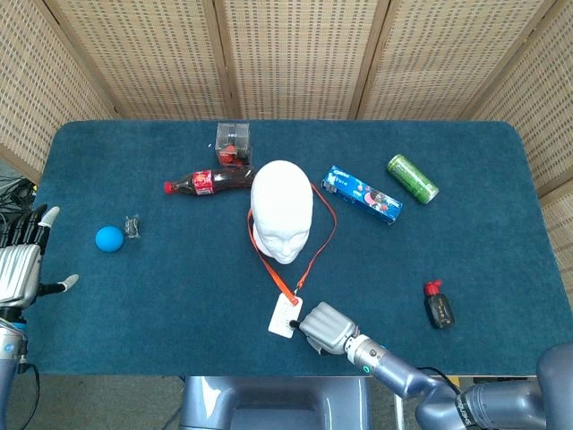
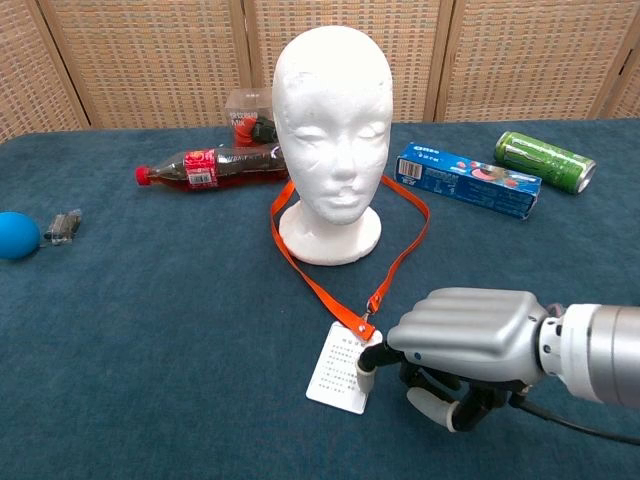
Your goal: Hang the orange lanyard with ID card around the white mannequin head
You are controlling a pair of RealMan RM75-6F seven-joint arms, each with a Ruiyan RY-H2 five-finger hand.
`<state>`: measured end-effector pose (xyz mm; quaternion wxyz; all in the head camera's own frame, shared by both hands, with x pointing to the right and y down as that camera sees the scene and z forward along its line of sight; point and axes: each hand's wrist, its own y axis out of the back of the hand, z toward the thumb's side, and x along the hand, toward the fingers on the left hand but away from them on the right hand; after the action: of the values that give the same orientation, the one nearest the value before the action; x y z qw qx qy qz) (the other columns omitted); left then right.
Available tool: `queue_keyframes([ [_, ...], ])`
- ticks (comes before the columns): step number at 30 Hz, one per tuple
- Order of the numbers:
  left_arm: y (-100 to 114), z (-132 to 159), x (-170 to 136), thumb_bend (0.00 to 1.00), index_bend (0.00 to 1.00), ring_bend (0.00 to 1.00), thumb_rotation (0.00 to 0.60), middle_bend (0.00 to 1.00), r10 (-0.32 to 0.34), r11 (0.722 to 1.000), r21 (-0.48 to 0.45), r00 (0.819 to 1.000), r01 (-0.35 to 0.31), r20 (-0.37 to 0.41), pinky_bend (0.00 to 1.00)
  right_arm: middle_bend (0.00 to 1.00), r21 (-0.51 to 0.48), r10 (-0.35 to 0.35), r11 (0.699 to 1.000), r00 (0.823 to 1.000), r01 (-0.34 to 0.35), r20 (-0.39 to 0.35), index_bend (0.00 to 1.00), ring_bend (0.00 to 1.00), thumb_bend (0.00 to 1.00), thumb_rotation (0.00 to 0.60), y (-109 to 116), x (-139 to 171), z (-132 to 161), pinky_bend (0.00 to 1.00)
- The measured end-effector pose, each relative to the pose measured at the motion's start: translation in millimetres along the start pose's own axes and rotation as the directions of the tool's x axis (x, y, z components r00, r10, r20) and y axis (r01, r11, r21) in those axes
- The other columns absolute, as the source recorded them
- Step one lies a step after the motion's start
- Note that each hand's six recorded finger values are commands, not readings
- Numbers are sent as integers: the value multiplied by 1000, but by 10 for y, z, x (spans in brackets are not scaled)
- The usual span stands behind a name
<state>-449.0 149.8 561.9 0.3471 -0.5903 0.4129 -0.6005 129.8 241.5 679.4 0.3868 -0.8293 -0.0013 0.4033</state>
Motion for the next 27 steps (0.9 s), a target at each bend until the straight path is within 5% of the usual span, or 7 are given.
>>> queue_keyframes([
  [10, -5, 8, -14, 0, 0, 0, 600, 0, -1, 1000, 2, 1000, 1, 3, 0, 765, 148, -124, 980, 991, 131, -57, 317, 645, 837, 600, 435, 345, -180, 831],
  [18, -6, 3, -102, 0, 0, 0, 600, 0, 4, 1000, 8, 1000, -4, 13, 0, 744, 159, -308, 942, 950, 296, 52, 335, 629, 799, 600, 849, 871, -732, 830],
  [21, -7, -23, -178, 0, 0, 0, 600, 0, 8, 1000, 9, 1000, -8, 13, 0, 631, 144, -397, 914, 908, 378, 133, 287, 530, 580, 600, 928, 1149, -1053, 736],
  [24, -13, -70, -289, 0, 0, 0, 600, 0, 16, 1000, 6, 1000, -16, 17, 0, 237, 114, -473, 881, 851, 459, 227, 122, 165, 117, 600, 933, 1446, -1378, 329],
  [26, -20, -94, -344, 0, 0, 0, 600, 0, 18, 1000, -4, 999, -18, 29, 0, 24, 113, -521, 851, 795, 514, 310, 25, 1, 0, 600, 881, 1717, -1641, 66],
  [27, -24, -107, -364, 0, 0, 0, 600, 0, 19, 1000, -10, 999, -19, 34, 0, 3, 121, -536, 839, 769, 530, 350, 9, 0, 0, 600, 839, 1840, -1748, 27],
])
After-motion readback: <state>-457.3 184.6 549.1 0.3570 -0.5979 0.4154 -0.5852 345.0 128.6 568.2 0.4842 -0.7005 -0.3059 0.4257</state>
